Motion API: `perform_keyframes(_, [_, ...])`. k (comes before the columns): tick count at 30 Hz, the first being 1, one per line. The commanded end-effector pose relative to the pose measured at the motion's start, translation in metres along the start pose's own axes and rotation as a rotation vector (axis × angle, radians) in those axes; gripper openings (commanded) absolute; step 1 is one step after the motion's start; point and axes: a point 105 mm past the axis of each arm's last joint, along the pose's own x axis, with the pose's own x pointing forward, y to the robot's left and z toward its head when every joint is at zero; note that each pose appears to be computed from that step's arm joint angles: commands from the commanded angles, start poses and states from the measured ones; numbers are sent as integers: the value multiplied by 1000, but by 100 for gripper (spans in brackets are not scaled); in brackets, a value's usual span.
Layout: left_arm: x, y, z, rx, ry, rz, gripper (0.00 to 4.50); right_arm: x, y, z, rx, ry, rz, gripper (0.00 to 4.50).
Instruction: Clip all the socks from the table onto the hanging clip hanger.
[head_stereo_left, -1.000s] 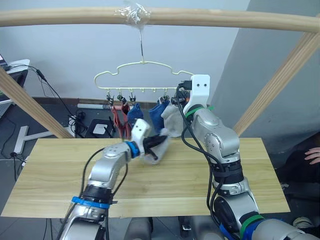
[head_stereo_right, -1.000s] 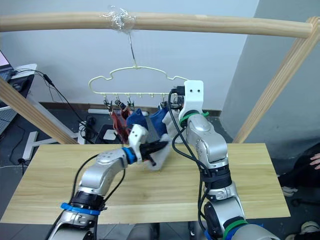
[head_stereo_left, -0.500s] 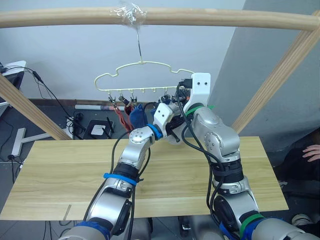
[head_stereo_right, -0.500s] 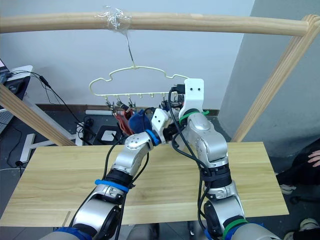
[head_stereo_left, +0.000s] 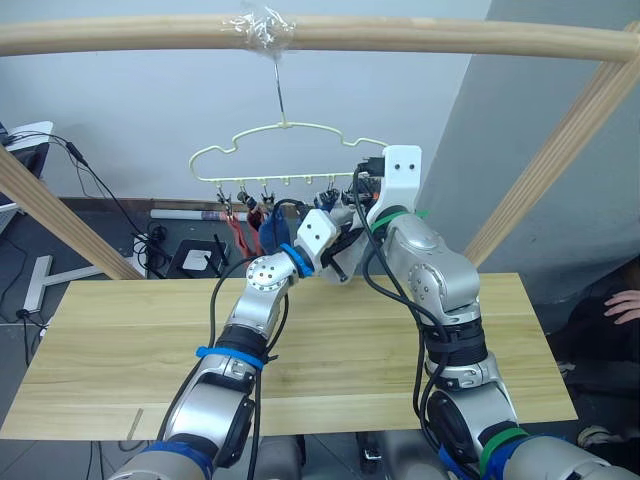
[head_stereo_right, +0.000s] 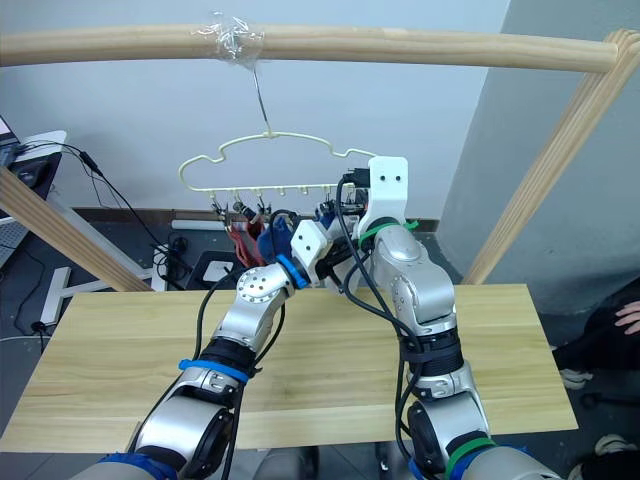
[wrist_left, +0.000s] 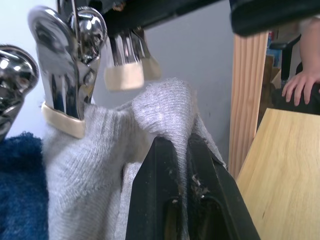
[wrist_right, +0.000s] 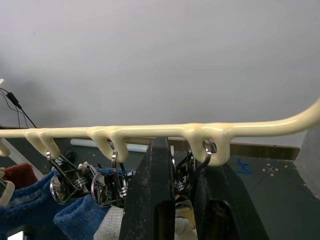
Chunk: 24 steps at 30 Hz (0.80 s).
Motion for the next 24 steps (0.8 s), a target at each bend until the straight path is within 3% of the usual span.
perform_keyframes(1, [7,2,11,67,-23,-11,0,-5,13,25,19,-95,36,8])
perform_keyframes(24, [14,15,33,79,-116,54,0,-8,15,12,-12,-43,49,8])
